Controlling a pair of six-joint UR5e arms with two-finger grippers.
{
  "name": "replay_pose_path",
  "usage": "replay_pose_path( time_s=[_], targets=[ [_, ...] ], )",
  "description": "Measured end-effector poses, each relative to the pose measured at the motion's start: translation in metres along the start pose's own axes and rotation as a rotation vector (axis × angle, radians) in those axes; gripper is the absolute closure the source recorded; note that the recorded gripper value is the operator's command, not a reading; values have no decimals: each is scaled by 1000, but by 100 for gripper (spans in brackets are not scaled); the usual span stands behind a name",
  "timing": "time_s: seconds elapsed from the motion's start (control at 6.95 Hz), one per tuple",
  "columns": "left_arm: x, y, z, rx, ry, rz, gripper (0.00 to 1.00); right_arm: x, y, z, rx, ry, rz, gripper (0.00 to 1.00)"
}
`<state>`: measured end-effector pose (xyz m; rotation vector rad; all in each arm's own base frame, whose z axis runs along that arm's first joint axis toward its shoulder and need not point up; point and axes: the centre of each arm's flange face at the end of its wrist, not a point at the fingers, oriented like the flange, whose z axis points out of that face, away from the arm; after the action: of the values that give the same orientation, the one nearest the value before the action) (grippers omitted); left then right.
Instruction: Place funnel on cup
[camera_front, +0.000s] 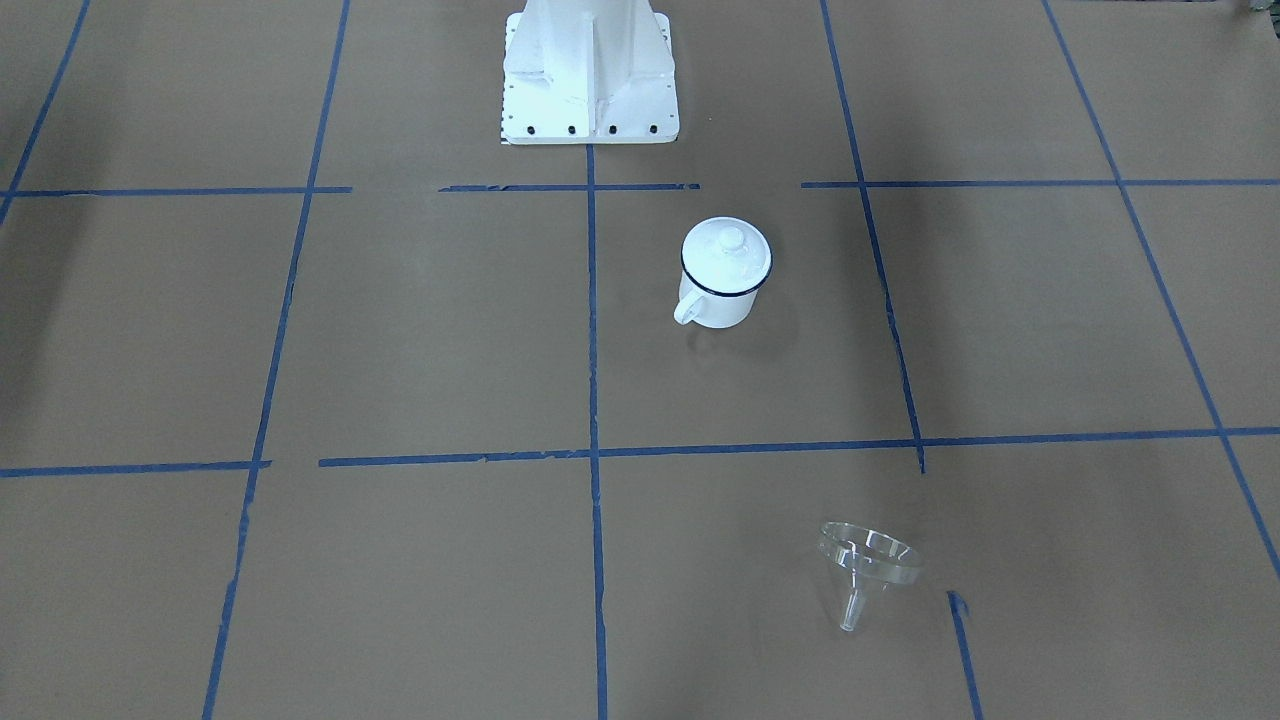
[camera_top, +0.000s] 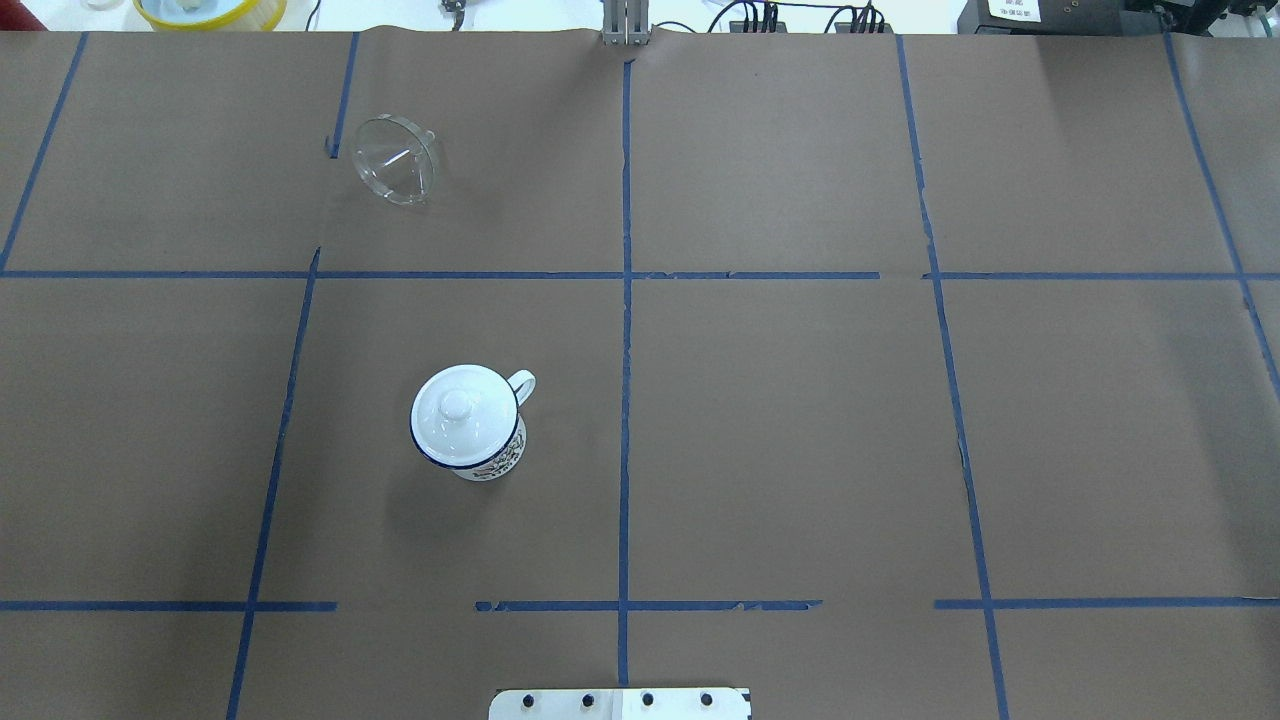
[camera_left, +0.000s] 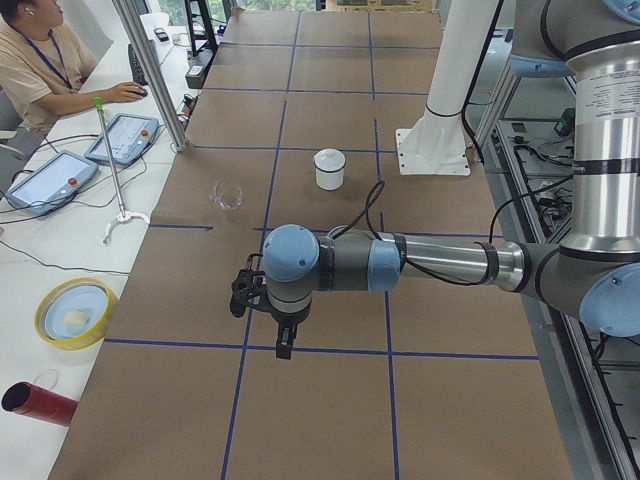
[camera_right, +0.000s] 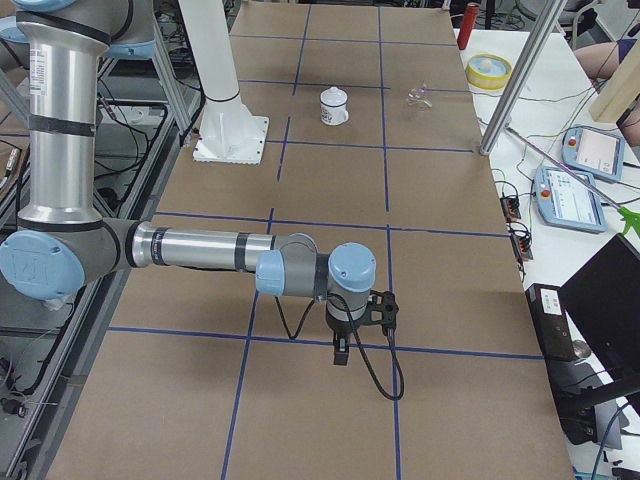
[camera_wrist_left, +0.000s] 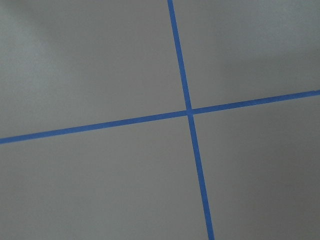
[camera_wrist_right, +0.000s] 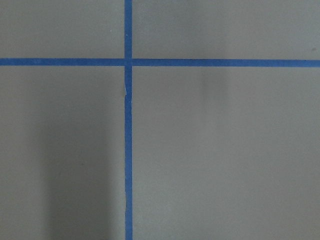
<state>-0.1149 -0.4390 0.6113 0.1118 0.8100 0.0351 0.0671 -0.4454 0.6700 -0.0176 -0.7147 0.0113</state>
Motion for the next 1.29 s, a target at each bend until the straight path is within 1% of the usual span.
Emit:
replay_pose_path(
  time_s=[0.43,0.86,1.01,1.15,1.29],
  targets=[
    [5,-6,14,-42,-28,7,0,0,0,0,0,0,0,0],
    [-1,-5,18,-45,-99,28,0,0,0,0,-1,0,1,0],
    [0,-6,19,-28,-108,50,0,0,0,1,-1,0,1,0],
    [5,-9,17,4,-110,86,0,0,0,1,-1,0,1,0],
    [18,-14,17,24,-95,97,0,0,0,0,-1,0,1,0]
  ],
)
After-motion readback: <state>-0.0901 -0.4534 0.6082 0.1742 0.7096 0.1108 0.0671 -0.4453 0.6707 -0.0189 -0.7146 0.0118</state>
